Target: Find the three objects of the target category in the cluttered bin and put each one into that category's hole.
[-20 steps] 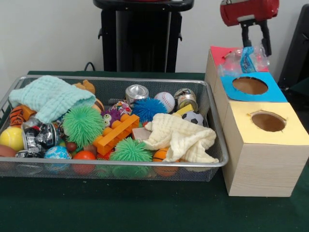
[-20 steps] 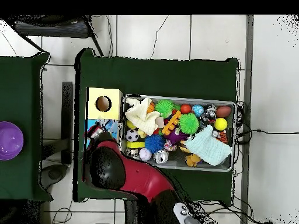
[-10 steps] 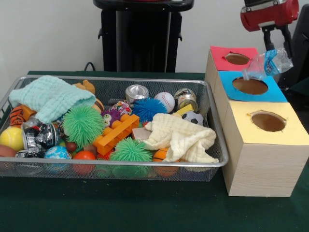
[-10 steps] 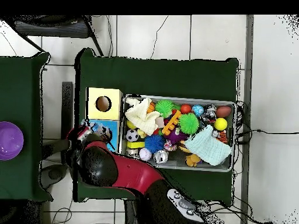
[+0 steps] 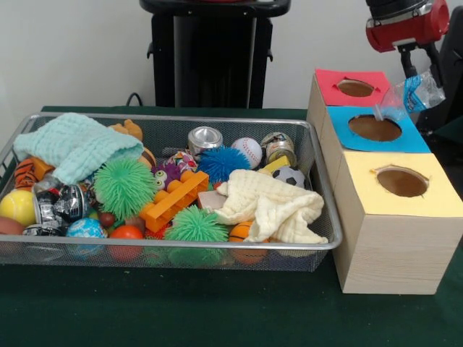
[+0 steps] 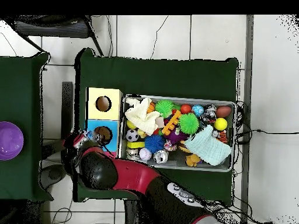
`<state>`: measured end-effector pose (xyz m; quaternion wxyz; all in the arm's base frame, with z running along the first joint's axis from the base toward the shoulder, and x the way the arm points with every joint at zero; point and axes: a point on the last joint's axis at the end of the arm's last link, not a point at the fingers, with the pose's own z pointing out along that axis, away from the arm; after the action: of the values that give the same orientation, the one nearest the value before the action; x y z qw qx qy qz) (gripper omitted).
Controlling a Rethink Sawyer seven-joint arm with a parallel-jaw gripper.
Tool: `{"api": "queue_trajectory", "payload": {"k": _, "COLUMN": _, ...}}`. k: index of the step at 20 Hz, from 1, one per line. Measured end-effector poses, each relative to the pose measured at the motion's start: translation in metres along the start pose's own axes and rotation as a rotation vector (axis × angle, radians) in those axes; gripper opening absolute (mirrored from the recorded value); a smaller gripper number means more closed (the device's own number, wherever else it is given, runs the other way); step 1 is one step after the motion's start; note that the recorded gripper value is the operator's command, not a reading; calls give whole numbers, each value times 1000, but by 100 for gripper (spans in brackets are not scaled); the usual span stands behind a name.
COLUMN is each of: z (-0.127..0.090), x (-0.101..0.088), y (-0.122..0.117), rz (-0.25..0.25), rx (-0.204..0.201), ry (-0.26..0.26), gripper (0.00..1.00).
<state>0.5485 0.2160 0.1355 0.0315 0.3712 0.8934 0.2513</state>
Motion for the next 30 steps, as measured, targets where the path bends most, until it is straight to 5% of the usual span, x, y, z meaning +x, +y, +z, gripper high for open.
{"api": "queue_trajectory", "payload": {"k": 15, "z": 10, "x": 11, "y": -12, "rz": -31, "rx": -9, "ry": 55, "gripper": 0}}
{"api": "queue_trajectory", "payload": {"k": 30, "z": 13, "x": 19, "y": -5, "rz": -109, "rx": -49, "ry": 7, "gripper": 0}}
